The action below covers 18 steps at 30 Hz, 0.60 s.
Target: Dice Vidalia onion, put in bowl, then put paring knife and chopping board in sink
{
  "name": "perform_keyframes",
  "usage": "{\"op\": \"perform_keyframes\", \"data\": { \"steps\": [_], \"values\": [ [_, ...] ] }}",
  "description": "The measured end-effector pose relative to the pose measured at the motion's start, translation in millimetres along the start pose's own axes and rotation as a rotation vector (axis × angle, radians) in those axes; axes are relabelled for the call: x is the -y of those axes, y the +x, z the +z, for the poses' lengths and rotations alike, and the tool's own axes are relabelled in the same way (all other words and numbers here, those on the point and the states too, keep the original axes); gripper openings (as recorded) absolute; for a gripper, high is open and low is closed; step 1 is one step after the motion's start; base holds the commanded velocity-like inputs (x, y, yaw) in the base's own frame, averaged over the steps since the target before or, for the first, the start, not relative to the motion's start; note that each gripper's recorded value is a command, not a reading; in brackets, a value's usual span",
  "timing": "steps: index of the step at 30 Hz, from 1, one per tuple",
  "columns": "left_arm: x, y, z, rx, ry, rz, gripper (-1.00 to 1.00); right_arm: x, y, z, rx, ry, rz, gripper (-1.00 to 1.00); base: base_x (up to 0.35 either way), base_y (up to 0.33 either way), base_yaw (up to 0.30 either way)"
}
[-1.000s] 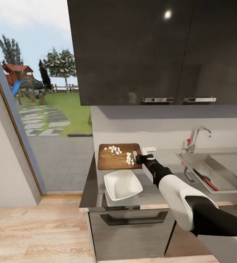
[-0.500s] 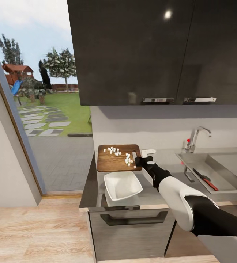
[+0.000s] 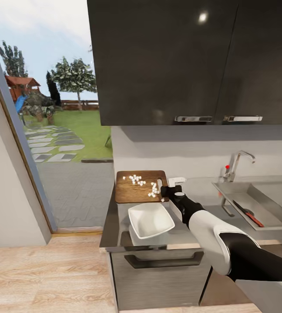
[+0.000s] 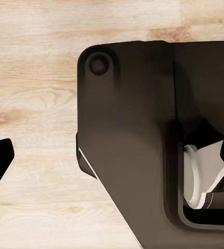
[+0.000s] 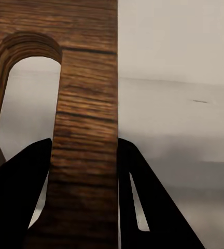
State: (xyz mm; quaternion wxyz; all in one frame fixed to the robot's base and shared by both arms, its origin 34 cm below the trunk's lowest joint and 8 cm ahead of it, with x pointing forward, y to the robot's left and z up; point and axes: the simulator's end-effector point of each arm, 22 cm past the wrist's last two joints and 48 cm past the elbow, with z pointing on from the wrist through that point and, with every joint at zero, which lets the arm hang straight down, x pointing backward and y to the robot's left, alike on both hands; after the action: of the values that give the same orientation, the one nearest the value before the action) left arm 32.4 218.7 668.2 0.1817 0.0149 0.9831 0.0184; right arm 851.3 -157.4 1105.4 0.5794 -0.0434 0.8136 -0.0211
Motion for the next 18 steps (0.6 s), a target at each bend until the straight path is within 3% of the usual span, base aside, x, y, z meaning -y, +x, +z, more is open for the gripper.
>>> {"op": "perform_keyframes", "data": {
  "steps": [18],
  "values": [
    [0.1,0.0,0.0,0.000,0.000,0.000,1.00,0.1,-1.0,0.0,0.027,-0.003,0.004,-1.00,0.000,0.001,0.000]
  ]
}}
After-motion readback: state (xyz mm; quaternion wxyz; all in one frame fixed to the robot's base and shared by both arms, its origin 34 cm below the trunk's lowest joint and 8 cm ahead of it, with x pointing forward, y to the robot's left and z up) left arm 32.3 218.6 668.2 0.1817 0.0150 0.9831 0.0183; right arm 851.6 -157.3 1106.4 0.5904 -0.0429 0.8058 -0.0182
